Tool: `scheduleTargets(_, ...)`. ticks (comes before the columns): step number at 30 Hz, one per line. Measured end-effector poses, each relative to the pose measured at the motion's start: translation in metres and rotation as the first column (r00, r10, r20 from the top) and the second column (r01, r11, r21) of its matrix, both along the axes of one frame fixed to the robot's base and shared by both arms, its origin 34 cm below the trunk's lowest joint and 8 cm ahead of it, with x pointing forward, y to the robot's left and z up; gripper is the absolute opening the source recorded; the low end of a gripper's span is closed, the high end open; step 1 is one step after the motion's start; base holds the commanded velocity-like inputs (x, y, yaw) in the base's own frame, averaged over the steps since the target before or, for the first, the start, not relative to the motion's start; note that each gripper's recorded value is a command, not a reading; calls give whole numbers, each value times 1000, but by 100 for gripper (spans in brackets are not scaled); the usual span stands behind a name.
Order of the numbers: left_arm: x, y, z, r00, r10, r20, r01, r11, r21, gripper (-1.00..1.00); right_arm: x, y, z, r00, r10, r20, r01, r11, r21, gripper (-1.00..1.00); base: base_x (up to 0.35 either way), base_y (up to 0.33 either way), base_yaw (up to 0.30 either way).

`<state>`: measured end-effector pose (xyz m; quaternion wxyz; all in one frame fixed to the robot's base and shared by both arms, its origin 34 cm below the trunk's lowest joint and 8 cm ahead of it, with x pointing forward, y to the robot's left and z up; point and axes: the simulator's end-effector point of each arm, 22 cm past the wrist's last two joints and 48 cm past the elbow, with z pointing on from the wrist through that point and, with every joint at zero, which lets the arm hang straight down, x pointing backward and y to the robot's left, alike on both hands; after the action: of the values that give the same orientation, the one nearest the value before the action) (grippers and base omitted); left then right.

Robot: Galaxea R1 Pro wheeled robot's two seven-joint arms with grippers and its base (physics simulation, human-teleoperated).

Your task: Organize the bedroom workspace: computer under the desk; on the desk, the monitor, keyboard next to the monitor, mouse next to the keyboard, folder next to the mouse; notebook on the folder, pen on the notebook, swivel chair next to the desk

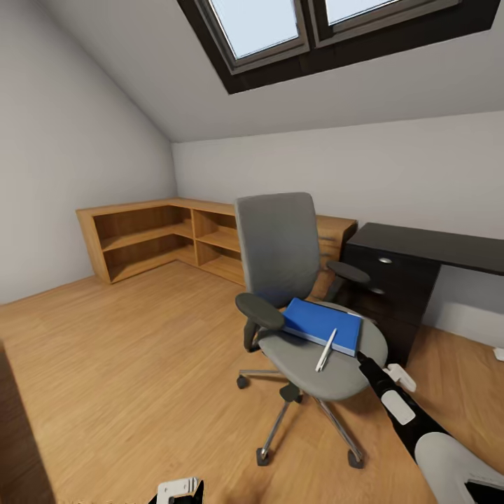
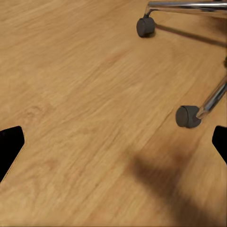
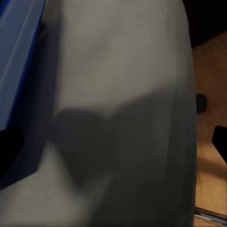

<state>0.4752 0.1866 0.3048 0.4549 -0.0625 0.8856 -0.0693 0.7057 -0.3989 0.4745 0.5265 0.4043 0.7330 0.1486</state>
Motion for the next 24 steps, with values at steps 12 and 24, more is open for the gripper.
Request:
scheduleTargets(12,-5,0,-5,1000,-2,-14,2,1000,0,100,-3,-17,1,1000,-6,-11,6,1000,-13,100,263,0,211)
scheduleTargets(24,-5,0,-5,1000,-1,-14,1,1000,0,100,-7,-34,2,1000,-21,-17,21,999,-29,100,157,0,166)
